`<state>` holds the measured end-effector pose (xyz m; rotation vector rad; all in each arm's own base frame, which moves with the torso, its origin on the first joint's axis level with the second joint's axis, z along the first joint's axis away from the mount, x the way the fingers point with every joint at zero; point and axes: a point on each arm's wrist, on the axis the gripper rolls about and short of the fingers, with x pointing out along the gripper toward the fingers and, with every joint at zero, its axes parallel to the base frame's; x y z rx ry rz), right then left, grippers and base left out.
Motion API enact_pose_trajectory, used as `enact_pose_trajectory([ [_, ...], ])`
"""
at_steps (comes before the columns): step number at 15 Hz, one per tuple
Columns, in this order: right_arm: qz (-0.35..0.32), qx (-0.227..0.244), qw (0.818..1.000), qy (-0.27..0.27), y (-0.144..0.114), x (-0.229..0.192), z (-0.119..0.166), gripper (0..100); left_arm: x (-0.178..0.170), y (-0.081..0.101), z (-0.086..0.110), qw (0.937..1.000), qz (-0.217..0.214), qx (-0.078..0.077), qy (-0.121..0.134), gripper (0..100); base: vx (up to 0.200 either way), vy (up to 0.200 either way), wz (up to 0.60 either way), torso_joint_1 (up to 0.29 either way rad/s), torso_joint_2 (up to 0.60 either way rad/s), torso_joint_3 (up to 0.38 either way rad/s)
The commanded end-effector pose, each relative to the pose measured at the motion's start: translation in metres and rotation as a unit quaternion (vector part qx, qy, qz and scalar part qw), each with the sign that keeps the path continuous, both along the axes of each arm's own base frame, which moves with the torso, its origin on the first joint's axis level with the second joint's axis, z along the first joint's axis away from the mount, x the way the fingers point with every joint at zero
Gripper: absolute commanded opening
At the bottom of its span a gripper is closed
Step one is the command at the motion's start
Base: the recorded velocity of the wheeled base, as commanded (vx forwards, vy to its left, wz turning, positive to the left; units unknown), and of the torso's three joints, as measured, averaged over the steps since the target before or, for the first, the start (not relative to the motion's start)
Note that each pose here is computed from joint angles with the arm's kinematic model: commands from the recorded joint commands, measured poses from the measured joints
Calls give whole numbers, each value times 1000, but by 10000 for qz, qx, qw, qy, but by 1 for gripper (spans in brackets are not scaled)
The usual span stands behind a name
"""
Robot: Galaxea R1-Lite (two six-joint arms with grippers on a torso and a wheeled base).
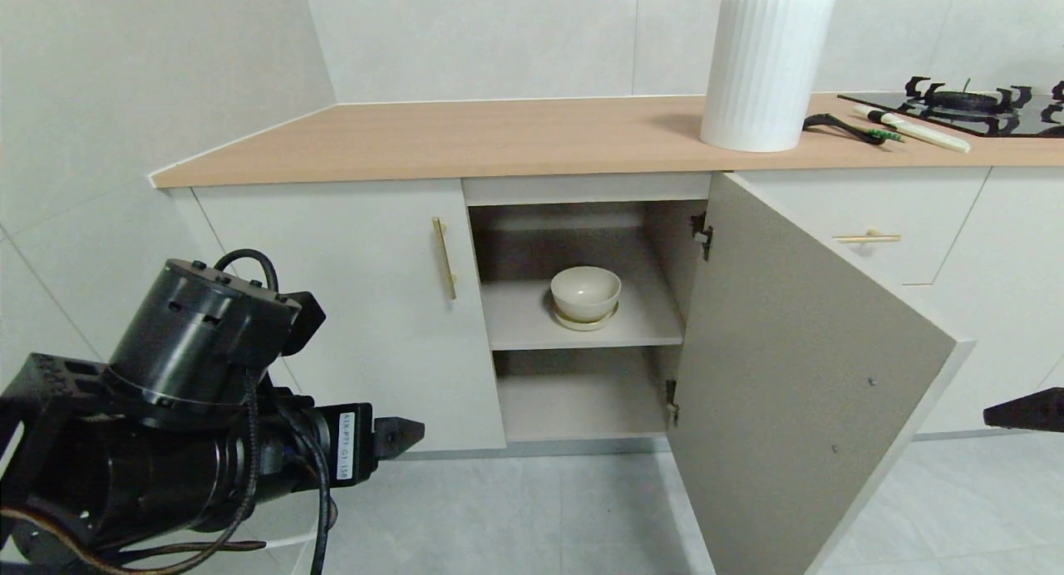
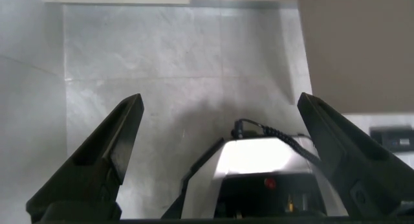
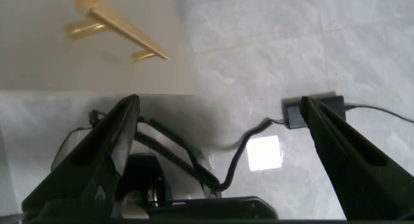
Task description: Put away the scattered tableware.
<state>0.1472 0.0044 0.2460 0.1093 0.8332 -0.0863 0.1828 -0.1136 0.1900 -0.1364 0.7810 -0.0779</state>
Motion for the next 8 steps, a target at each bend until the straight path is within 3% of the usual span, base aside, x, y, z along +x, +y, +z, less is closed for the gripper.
enact_pose_trajectory([
  [1, 49, 3, 10000, -2, 1, -1, 0, 100, 0, 0, 0, 10000, -3, -1, -1, 100, 0, 0, 0, 0, 0, 0],
  [8, -744, -347, 9966, -100, -20, 13, -1, 100, 0, 0, 1, 10000, 2, -15, -13, 100, 0, 0, 0, 0, 0, 0],
])
